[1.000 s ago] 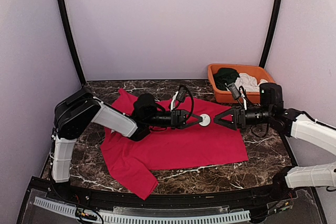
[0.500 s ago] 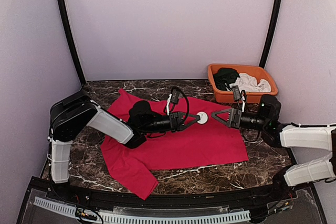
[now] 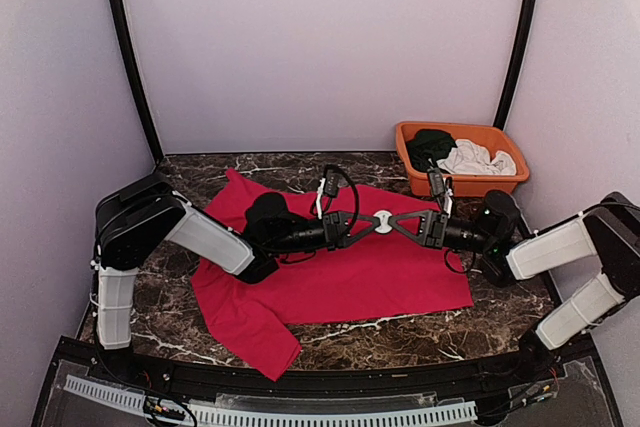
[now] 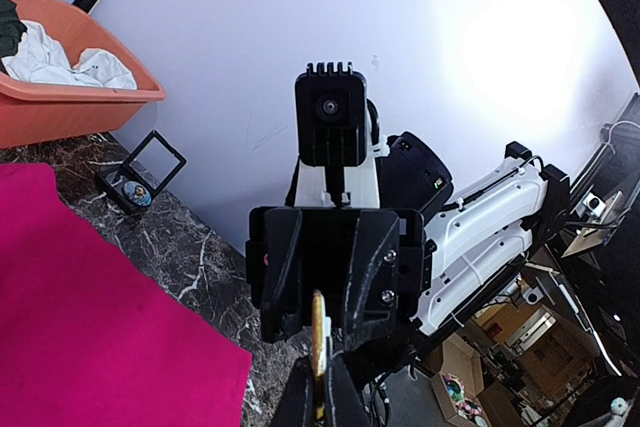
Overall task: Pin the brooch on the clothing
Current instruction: Pass from the left arm to the right
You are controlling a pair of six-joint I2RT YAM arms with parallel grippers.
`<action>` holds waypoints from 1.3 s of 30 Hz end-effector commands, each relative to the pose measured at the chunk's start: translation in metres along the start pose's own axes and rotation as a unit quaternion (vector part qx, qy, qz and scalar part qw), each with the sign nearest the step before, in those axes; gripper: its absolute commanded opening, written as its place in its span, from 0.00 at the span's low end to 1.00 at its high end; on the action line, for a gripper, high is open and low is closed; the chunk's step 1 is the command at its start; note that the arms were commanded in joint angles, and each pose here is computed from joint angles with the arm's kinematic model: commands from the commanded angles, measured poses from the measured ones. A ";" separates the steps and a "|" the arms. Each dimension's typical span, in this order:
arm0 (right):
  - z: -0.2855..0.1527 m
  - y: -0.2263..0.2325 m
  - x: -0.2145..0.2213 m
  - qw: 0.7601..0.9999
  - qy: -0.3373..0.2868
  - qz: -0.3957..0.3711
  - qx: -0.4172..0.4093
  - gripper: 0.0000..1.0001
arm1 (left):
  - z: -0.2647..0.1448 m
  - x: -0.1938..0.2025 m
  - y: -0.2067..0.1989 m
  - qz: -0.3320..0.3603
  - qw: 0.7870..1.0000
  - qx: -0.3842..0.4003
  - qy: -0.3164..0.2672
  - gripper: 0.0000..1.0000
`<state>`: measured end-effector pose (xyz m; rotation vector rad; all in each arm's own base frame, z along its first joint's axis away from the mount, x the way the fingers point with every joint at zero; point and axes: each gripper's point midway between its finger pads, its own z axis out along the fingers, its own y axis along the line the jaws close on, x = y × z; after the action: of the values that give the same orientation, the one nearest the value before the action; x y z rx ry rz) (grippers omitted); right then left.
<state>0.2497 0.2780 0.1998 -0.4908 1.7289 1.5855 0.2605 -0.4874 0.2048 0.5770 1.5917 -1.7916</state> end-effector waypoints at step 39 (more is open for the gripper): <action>0.011 0.013 -0.004 0.999 0.019 -0.023 -0.036 0.00 | -0.003 -0.035 -0.058 0.047 0.992 0.105 -0.050 0.23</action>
<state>0.2476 0.2883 0.2048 -0.5626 1.7074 1.6509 0.2572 -0.4872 0.2085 0.5771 1.5888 -1.8295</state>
